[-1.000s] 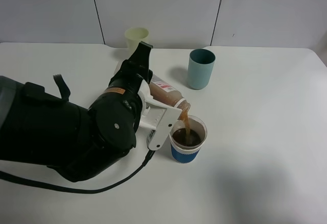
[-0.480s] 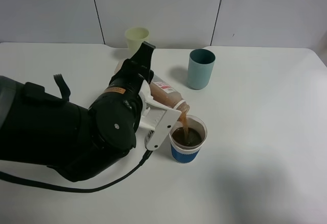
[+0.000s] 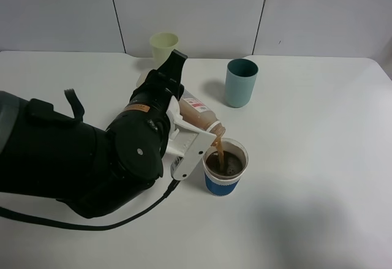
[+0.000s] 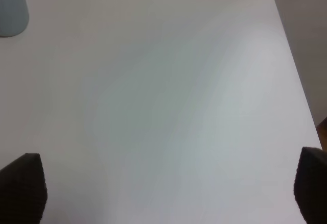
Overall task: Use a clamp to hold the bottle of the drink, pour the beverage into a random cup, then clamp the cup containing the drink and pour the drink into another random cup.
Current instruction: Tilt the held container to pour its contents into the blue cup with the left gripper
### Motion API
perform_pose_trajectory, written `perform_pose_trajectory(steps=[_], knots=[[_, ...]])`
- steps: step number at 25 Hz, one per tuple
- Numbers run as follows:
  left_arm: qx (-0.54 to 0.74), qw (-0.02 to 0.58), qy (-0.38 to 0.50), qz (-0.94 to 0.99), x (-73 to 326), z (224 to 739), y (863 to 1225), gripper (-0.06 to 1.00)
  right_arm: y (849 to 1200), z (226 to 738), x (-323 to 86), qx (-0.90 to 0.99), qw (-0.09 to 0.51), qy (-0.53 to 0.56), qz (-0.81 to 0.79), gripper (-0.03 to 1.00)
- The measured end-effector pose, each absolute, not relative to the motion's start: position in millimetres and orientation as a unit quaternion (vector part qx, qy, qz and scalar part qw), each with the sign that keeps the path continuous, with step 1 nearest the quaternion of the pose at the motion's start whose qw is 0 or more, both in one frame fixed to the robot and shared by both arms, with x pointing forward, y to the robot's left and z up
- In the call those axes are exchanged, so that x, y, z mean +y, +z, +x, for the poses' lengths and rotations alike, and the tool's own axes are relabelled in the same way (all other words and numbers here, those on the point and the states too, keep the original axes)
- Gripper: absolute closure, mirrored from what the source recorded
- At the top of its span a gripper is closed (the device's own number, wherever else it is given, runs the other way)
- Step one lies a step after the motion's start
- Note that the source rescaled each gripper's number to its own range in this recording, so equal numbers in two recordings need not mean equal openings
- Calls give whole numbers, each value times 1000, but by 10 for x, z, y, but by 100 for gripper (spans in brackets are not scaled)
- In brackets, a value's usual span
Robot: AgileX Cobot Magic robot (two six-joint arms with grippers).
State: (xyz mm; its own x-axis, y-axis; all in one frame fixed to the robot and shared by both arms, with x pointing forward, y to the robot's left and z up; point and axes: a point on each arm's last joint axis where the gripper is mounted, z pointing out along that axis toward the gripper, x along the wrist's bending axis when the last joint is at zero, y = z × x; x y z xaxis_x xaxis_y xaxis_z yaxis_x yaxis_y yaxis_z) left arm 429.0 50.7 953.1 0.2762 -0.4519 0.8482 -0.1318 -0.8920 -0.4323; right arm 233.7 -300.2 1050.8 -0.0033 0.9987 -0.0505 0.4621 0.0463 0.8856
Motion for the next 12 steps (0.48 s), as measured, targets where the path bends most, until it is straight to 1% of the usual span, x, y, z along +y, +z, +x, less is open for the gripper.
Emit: perform_pose_trajectory(steps=[12], knots=[[223, 148, -589, -763, 467, 4301, 9570, 94, 10508, 2337, -3002, 615, 381, 352, 594, 7]])
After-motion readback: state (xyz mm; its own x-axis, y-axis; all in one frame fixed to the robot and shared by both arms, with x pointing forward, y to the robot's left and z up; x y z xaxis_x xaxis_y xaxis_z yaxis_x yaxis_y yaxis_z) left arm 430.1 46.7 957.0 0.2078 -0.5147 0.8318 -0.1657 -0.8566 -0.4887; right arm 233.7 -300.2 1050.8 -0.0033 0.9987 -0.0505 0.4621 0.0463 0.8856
